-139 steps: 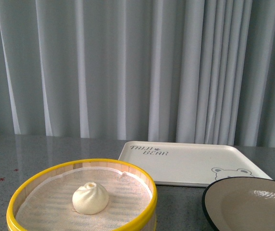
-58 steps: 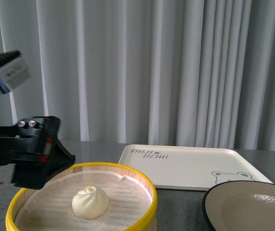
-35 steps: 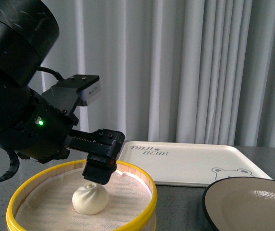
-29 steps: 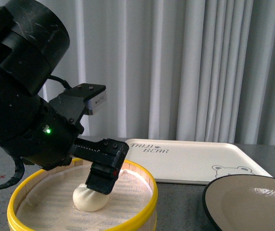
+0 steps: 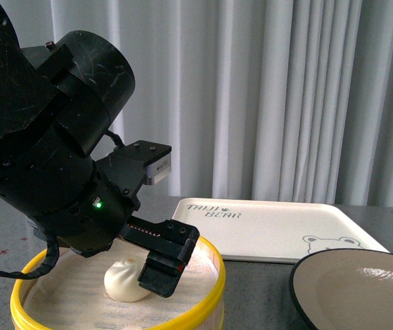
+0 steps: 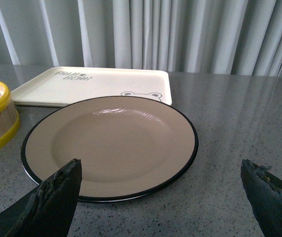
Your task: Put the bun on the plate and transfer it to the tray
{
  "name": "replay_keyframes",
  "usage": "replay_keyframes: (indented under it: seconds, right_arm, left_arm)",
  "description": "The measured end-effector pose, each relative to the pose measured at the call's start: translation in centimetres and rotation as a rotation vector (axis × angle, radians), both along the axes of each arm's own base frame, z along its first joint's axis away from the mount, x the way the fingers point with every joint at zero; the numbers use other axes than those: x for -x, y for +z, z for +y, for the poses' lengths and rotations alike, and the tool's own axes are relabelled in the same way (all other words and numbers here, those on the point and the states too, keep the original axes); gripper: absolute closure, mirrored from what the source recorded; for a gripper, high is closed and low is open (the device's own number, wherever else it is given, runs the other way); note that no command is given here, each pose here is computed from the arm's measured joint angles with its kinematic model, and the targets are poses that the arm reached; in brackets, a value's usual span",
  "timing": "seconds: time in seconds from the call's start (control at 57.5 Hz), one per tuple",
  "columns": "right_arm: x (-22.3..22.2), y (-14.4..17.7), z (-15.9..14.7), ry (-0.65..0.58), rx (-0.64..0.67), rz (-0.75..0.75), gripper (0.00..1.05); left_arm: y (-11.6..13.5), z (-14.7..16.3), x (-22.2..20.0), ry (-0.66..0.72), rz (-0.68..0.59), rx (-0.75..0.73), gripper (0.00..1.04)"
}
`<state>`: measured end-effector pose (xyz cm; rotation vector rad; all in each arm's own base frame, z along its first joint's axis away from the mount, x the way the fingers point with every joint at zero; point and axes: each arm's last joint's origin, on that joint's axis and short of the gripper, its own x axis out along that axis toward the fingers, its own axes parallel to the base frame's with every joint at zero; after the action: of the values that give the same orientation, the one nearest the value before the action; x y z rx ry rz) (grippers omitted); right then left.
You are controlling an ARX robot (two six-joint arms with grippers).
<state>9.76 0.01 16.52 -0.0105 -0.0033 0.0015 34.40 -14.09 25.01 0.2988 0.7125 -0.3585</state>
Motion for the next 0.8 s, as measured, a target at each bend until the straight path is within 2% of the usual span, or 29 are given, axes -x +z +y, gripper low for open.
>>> replay_keyframes:
  seconds: [0.539,0.574,0.626,0.8]
  right_arm:
    - [0.0,0.0,0.0,0.0,0.0,0.0,0.09]
    - [0.0,0.0,0.0,0.0,0.0,0.0,0.09]
    - [0.0,0.0,0.0,0.0,0.0,0.0,0.09]
    - [0.0,0.0,0.0,0.0,0.0,0.0,0.09]
  left_arm:
    - [-1.3,0.4,-0.7,0.021,0.048,0.014,0.07]
    - [-1.3,0.4,-0.7,0.021,0.05,0.017,0.11]
    - [-1.3,0.4,-0.7,0.02,0.053,0.025,0.24]
    - [-1.3,0.3,-0.7,0.012,0.056,0.037,0.51]
